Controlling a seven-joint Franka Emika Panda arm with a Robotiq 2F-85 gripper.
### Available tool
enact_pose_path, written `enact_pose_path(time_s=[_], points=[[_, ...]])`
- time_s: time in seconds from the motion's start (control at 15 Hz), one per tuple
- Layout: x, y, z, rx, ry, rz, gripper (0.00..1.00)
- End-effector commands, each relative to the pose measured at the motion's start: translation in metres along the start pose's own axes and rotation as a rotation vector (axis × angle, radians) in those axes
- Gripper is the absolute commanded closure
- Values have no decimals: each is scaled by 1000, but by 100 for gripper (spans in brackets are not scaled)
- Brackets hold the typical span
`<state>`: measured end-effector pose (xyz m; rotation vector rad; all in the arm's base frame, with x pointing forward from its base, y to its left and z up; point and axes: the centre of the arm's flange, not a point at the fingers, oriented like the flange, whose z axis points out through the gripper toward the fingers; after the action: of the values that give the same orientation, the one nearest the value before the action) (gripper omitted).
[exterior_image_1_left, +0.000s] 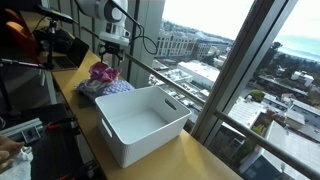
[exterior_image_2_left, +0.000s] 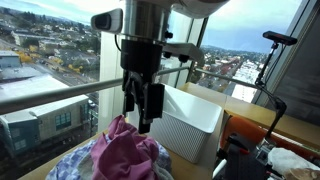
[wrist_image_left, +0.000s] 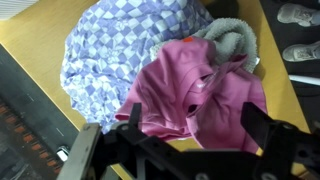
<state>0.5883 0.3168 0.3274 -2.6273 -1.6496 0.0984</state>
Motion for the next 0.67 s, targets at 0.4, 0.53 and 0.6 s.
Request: enact_pose_path(time_s=[0.4,0.53,0.6], points=[[16,-6,129,40,-62,-62,0],[0,9,157,30,-100,-50,0],[-7,16,168,27,-120,-44,0]])
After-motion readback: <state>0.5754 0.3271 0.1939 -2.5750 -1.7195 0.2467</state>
